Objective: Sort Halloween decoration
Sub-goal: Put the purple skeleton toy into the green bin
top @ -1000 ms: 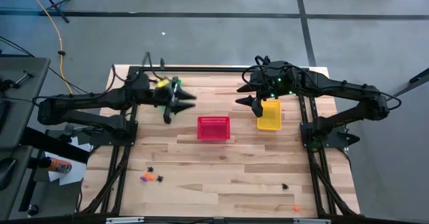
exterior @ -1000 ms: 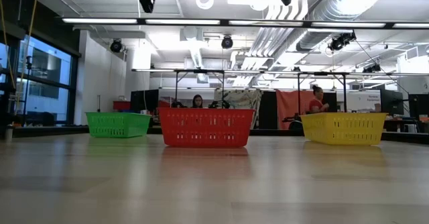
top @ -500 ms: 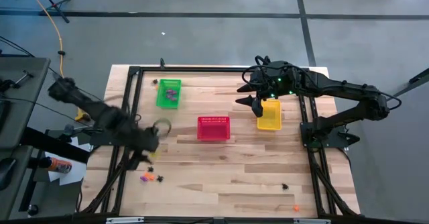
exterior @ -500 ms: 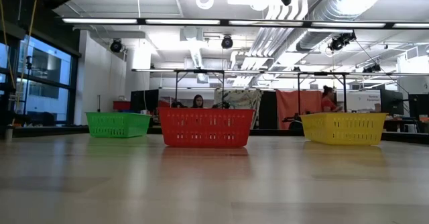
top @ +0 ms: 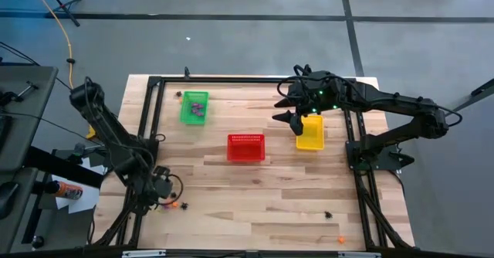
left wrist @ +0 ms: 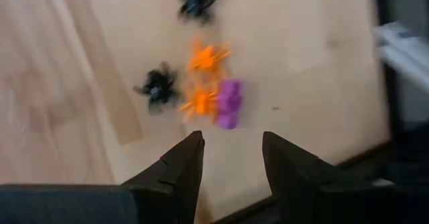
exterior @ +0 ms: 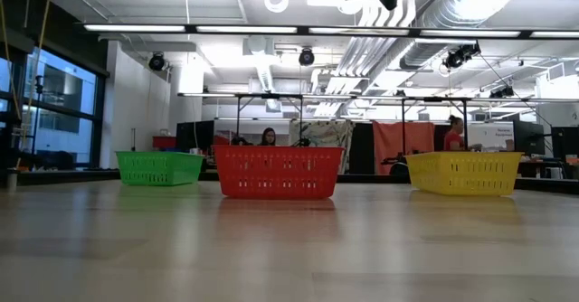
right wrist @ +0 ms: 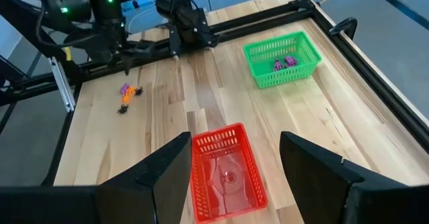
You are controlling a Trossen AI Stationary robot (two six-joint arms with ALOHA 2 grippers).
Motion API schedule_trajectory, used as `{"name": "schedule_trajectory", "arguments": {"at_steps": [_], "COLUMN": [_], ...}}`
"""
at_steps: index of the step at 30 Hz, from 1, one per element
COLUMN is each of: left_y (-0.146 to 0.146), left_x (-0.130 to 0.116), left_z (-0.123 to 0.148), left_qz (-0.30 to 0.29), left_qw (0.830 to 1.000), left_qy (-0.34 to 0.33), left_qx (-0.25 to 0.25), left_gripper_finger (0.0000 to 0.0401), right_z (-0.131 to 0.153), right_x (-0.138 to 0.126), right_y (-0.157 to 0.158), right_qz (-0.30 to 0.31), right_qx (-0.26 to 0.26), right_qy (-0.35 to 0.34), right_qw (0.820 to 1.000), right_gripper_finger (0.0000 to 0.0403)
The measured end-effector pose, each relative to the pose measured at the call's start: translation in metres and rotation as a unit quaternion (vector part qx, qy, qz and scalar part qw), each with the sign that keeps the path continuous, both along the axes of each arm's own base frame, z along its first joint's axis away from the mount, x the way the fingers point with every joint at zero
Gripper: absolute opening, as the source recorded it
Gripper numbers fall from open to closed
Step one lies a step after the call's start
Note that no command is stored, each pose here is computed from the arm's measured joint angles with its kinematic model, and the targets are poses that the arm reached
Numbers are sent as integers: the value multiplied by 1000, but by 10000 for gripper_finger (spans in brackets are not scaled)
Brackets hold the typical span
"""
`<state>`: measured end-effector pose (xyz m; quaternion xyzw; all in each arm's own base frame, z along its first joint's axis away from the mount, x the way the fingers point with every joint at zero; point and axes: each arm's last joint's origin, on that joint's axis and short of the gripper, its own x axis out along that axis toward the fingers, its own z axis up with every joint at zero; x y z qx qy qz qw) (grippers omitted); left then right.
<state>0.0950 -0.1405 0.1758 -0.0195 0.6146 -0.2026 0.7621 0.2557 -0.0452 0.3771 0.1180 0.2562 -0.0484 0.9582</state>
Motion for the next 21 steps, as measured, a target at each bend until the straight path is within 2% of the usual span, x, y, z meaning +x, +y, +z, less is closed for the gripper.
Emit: {"name": "schedule_trajectory", "arguments": {"at_steps": [3,10,16,21], "left_y": [-4,-25,-30,-33], "left_x": [-1,-1,0,1], "left_z": [-7,-18,-36,-43], "left_qz": [12,-16,4,14], "left_qw": [1000,1000,999,998], "left_qy": [10,-4,21,30], "left_qx": [15,-3,42,57], "left_gripper_finger": [142,142,142,142], "right_z": [-1,-1,-1,-2], "right_x": [0,-1,-1,-1], "right_y": [0,0,0,0], "right_qz": [-2,-6,-6,-6], "right_qx": [4,10,10,10], "right_qy": [3,6,7,9], "right_qw": [1000,1000,1000,1000], "right_gripper_finger": [222,222,222,222]}}
